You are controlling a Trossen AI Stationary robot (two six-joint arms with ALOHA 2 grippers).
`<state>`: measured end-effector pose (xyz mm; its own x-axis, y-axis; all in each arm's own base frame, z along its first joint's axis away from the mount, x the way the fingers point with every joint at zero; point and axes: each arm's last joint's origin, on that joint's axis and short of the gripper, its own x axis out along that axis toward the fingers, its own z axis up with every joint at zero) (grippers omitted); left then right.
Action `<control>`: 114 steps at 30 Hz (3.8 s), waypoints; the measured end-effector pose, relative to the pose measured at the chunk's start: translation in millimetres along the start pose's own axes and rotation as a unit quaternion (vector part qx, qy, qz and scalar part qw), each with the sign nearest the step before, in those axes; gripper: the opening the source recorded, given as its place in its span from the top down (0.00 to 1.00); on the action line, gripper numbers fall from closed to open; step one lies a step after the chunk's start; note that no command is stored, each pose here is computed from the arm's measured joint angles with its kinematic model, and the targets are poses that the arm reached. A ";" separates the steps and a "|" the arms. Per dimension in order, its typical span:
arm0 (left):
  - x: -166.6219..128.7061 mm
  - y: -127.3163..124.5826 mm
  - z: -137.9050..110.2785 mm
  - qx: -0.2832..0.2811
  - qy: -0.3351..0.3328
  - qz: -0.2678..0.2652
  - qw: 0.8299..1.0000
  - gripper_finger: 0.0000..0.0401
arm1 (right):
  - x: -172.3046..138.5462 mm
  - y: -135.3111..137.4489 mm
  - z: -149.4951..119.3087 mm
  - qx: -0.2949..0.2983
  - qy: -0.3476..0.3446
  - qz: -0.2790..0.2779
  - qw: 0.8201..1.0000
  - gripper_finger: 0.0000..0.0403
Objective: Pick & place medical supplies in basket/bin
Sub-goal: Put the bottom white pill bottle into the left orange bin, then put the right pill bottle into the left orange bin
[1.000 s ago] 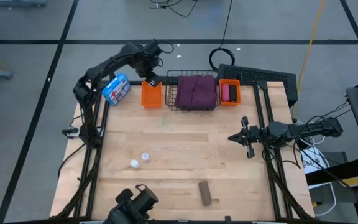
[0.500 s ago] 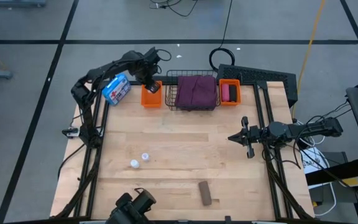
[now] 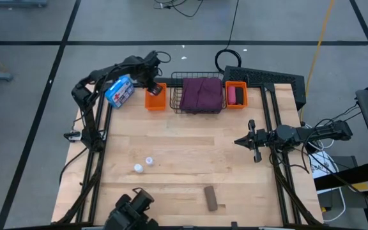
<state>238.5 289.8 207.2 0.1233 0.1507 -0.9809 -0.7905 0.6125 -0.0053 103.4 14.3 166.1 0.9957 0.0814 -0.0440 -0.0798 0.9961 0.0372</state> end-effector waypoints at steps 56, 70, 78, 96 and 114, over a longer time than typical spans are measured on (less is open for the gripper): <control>-134.3 -12.3 -32.4 0.003 -0.179 -0.023 0.984 0.50 | 0.0 0.0 0.0 0.000 0.000 0.000 1.000 1.00; -257.6 -109.8 -168.3 0.160 -0.332 -0.184 0.911 0.53 | 0.0 0.0 0.0 0.000 0.000 0.000 1.000 1.00; -221.6 -156.0 -226.0 0.183 -0.253 -0.203 0.928 0.54 | 0.0 0.0 0.0 0.000 0.000 0.000 1.000 1.00; -111.3 -192.5 -261.3 0.208 -0.095 -0.088 0.970 0.54 | 0.0 0.0 0.0 0.000 0.000 0.000 1.000 1.00; -58.5 -230.3 -257.9 0.256 -0.005 -0.064 0.965 0.48 | 0.0 0.0 0.0 0.000 0.000 0.000 1.000 1.00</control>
<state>258.6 -60.2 215.6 0.2080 0.0543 -0.9766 -0.3692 0.9290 -0.0270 103.4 14.3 166.2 0.9957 0.0812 -0.0439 -0.0796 0.9961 0.0372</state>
